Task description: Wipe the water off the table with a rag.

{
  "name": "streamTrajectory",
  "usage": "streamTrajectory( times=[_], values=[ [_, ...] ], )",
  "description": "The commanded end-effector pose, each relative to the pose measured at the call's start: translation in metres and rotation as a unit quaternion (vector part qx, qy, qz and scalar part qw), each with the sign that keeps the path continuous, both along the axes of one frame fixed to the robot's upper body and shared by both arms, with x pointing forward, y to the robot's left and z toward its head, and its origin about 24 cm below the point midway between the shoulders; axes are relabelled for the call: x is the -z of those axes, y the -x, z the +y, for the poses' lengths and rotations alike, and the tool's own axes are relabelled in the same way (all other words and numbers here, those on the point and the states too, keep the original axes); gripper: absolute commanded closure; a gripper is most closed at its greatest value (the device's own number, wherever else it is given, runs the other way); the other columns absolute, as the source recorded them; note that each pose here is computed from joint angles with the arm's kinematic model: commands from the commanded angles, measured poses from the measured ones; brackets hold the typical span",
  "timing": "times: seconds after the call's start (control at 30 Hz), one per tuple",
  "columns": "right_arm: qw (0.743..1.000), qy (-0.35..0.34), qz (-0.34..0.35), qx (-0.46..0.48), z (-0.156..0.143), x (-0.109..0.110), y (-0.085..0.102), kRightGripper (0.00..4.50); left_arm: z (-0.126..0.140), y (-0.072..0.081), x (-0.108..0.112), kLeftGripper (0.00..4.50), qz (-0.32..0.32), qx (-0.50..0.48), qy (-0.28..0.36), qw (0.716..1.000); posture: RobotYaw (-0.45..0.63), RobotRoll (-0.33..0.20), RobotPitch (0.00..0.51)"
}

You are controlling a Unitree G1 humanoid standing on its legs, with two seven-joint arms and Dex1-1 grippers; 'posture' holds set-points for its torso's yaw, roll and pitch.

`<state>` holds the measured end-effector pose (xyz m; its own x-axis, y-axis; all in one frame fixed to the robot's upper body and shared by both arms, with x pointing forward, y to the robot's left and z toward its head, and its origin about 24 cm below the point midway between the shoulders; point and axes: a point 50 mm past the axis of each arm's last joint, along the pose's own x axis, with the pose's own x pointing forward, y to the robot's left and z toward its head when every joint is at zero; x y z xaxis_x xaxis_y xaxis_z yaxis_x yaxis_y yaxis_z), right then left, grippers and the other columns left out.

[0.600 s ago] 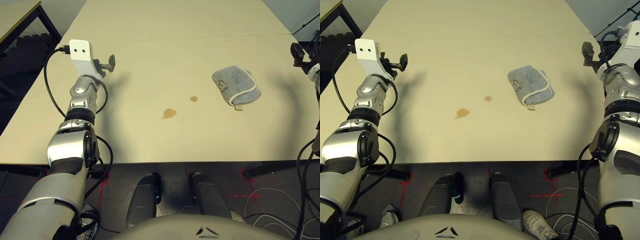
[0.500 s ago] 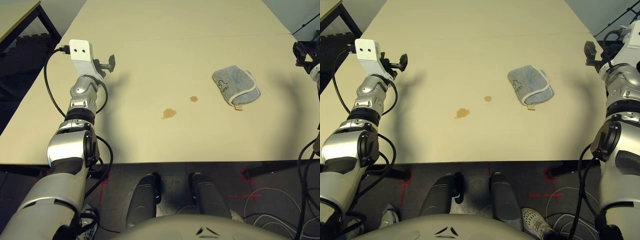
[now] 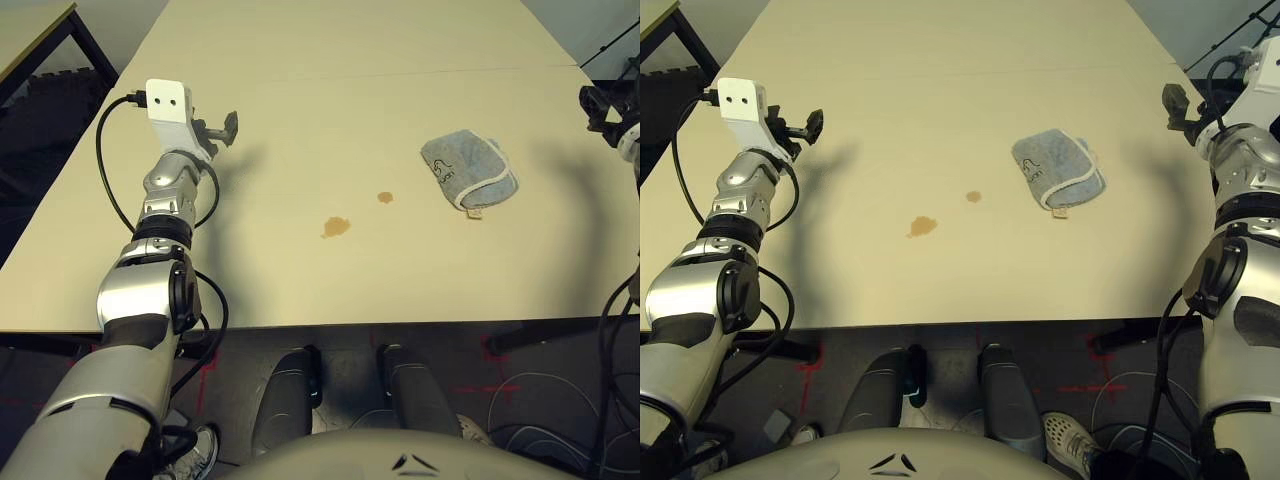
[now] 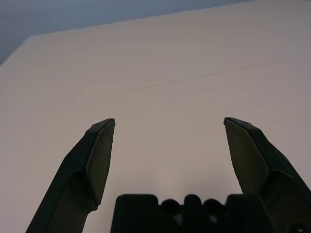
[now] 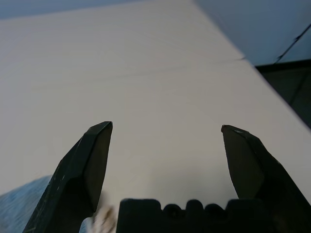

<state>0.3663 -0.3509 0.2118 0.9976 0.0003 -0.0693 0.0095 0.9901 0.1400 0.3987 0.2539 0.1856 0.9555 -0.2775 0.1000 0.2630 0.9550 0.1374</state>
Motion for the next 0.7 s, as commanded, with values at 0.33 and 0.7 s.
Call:
streamTrajectory(
  times=[0.33,0.7],
  values=[
    [0.973,-0.031,0.168,-0.154,0.033,0.011,-0.002,0.02,0.004,0.022,-0.035,0.0,0.098,0.261,-0.083,0.957,-0.07,0.0,0.186],
    [0.944,-0.023,0.258,-0.204,0.043,0.032,0.004,0.02,-0.005,0.041,-0.035,0.0,0.153,0.355,-0.112,0.916,-0.03,0.0,0.205]
  ],
)
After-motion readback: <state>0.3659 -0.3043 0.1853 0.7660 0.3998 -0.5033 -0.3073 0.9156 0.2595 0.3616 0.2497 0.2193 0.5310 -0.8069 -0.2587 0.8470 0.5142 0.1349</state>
